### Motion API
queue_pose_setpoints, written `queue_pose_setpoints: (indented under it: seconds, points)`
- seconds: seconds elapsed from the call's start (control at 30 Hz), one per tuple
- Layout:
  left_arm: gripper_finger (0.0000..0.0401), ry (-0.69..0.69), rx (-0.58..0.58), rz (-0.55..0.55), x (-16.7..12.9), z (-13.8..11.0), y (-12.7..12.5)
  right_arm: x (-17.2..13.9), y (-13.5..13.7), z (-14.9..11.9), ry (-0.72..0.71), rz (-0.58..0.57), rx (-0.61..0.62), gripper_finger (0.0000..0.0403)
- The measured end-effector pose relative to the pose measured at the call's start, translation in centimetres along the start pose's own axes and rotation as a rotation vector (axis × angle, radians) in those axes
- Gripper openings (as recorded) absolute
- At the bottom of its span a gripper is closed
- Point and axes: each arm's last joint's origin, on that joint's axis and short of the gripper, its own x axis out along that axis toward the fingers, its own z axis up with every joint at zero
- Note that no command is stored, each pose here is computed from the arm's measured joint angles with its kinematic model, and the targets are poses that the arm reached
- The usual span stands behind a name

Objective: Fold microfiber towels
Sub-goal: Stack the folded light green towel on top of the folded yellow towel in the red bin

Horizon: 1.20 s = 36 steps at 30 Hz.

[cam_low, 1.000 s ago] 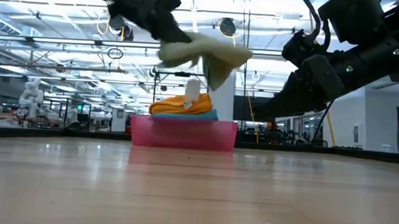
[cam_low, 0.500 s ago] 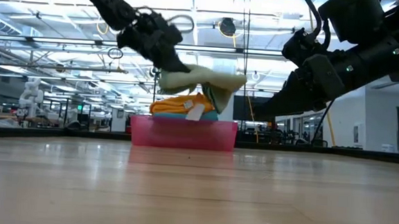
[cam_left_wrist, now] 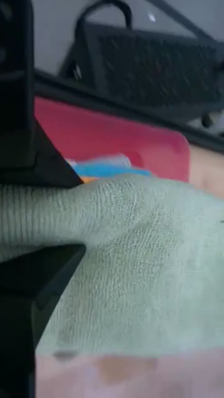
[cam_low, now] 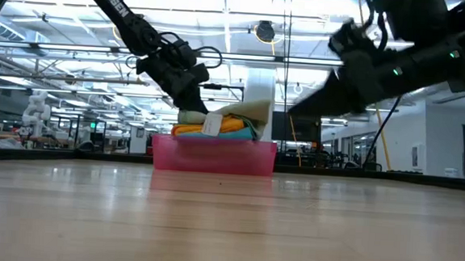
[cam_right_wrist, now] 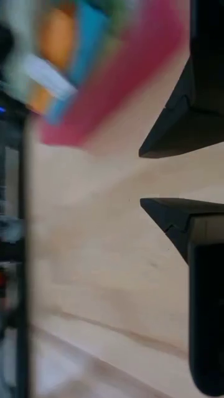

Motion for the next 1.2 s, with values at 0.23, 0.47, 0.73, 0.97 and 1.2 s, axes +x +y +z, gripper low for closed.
queue_pose_setpoints:
  seconds: [0.23, 0.47, 0.73, 0.97, 1.2]
  points:
    - [0.0200, -0.011, 0.011, 0.073, -2.0, 0.9, 0.0, 1.1, -4.9, 3.8, -0.322, -0.162, 0.015, 0.0079]
    - [0.0202, -0.081, 0.044, 0.123, -5.1, 3.1, -1.4, 4.3, -12.3, 8.7, -0.334, -0.111, 0.131, 0.0011]
    - [0.0140, -0.065, 0.084, 0.096, -2.8, 4.1, -3.7, 10.0, -17.0, 9.1, -0.165, 0.118, 0.135, 0.0002]
    - [0.0090, 0.050, 0.093, 0.190, -0.6, 3.2, -3.9, 16.2, -18.2, 5.4, -0.055, 0.104, 0.187, 0.0001]
    - [0.0055, 0.054, 0.127, 0.184, -1.0, 3.5, -4.4, 17.4, -19.0, 6.5, -0.038, 0.115, 0.184, 0.0001]
